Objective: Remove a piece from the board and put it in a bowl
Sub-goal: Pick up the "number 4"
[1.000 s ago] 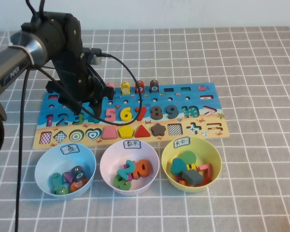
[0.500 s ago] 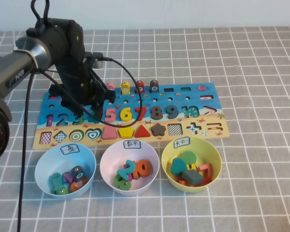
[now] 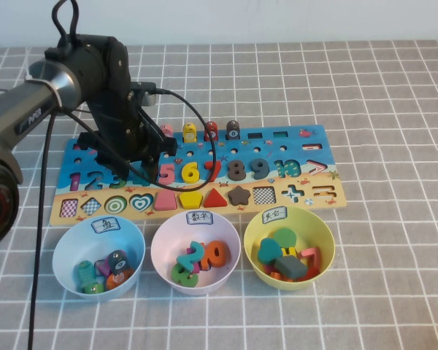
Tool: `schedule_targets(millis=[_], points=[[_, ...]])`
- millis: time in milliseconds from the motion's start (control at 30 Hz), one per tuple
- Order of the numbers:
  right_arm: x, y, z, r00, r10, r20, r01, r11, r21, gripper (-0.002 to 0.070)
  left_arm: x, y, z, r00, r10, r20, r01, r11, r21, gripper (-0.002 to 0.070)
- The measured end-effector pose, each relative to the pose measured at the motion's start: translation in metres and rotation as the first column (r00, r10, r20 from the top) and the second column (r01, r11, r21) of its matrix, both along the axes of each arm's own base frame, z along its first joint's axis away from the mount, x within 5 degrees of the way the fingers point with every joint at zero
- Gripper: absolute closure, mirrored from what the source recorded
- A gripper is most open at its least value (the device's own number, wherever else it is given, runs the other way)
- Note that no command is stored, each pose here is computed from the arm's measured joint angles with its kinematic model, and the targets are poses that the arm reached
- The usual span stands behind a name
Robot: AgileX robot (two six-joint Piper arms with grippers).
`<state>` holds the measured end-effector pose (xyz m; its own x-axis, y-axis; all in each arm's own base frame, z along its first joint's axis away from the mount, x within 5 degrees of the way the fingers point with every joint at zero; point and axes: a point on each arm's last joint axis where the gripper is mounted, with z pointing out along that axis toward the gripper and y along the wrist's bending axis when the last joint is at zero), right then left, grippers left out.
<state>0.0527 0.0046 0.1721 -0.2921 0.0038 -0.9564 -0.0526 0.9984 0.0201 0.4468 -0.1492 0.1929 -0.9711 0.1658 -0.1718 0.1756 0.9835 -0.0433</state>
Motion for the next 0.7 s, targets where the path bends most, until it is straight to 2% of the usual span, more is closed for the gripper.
schedule_targets(millis=[400, 533, 633, 700], points=[[0.0000, 0.0000, 0.0000, 1.000, 0.000, 0.000, 0.000, 1.000, 0.000, 0.0694, 0.0008, -0.0005, -0.0037, 1.000, 0.003, -0.007, -0.003, 1.000, 0.000, 0.0300], [0.0000, 0.0000, 0.0000, 1.000, 0.000, 0.000, 0.000, 1.000, 0.000, 0.0694, 0.0007, -0.0001, -0.0037, 1.000, 0.002, -0.008, -0.002, 1.000, 0.004, 0.0358], [0.0000, 0.0000, 0.0000, 1.000, 0.000, 0.000, 0.000, 1.000, 0.000, 0.0694, 0.0005, -0.0008, -0.0037, 1.000, 0.004, -0.010, -0.004, 1.000, -0.004, 0.0428], [0.0000, 0.0000, 0.0000, 1.000, 0.000, 0.000, 0.000, 1.000, 0.000, 0.0694, 0.0006, -0.0008, -0.0032, 1.000, 0.004, -0.010, -0.004, 1.000, -0.004, 0.0439]])
